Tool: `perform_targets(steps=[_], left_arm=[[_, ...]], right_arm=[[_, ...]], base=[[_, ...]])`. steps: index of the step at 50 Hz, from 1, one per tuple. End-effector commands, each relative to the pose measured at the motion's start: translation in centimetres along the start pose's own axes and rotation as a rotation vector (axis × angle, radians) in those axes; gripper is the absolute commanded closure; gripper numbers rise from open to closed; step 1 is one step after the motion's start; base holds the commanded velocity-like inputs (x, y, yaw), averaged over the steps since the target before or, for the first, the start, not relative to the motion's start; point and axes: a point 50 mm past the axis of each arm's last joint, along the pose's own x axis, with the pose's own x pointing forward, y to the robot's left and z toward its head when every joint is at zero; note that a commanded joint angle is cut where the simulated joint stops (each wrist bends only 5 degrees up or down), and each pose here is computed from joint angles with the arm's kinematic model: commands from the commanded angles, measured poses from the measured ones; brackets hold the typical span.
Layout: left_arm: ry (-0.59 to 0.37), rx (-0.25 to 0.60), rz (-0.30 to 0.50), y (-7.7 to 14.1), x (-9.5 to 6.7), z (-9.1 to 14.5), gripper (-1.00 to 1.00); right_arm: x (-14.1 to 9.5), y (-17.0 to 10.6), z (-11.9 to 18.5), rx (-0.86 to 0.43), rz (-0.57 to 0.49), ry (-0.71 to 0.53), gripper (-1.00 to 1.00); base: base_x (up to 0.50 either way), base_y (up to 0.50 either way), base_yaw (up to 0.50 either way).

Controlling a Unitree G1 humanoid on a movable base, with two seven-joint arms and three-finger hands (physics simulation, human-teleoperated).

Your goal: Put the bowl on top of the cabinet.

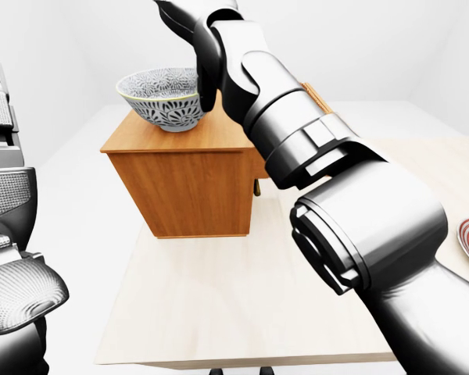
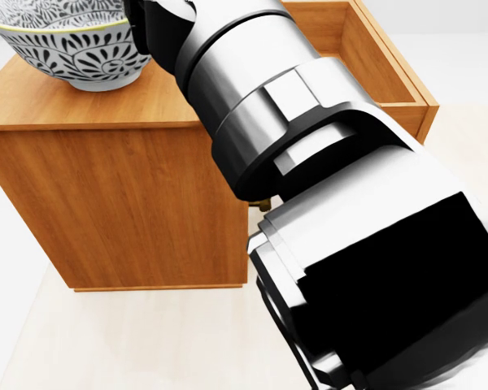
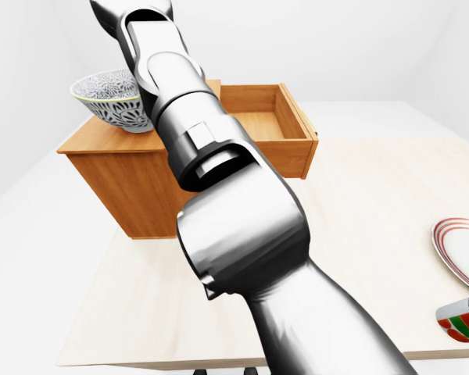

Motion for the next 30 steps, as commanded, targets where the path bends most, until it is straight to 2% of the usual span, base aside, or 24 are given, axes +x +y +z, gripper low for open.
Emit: perform_targets(steps=[1, 30], left_arm=[[0.006, -0.005, -0.007, -0.1, 0.0, 0.0, -1.0], [0.011, -0.009, -0.009, -0.1, 0.0, 0.0, -1.0]], right_arm=[[0.0, -1.5, -0.2, -0.021, -0.016, 0.006, -1.0], [-0.5, -6.0, -0.5, -0.081, -0.064, 0.026, -1.0]], base=[[0.0, 0.0, 0.0], [0.0, 0.0, 0.0]])
